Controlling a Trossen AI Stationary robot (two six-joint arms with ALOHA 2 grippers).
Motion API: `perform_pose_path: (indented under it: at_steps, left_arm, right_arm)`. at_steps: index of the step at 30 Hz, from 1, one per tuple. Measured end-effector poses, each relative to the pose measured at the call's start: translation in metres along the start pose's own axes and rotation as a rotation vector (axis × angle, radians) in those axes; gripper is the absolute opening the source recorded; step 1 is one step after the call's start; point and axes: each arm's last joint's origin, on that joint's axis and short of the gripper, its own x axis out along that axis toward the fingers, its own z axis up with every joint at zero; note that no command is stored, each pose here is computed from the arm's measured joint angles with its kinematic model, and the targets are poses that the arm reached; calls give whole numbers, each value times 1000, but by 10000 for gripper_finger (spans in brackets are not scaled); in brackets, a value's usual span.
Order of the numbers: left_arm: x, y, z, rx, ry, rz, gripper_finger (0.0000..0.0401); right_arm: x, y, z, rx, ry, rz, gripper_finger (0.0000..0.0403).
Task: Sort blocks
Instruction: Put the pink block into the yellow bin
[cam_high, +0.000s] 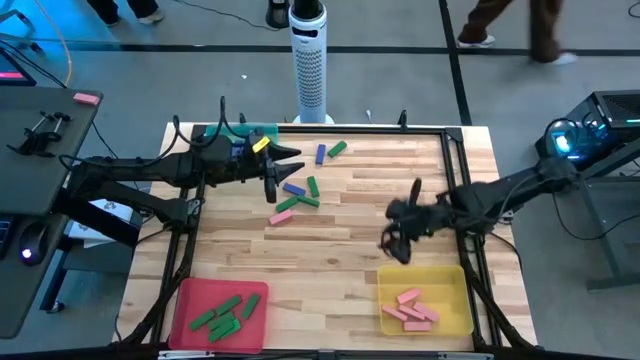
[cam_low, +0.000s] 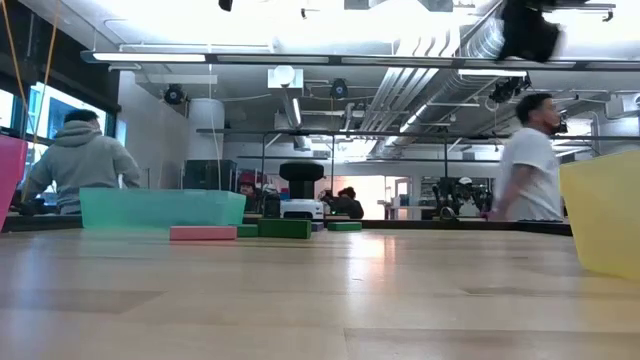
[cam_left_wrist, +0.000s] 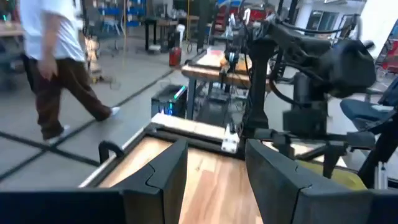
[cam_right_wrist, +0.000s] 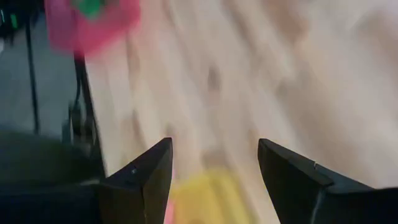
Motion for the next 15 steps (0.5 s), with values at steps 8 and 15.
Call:
perform_pose_path:
  at_steps: [8, 15]
  left_arm:
    - [0, -1, 9, 14, -91, -8, 148]
    - [-2, -5, 20, -2, -205, -119, 148]
  right_arm:
    - [-36, -7, 55, -87, -234, -52, 210]
    - [-63, -11, 87, -140, -389, -54, 211]
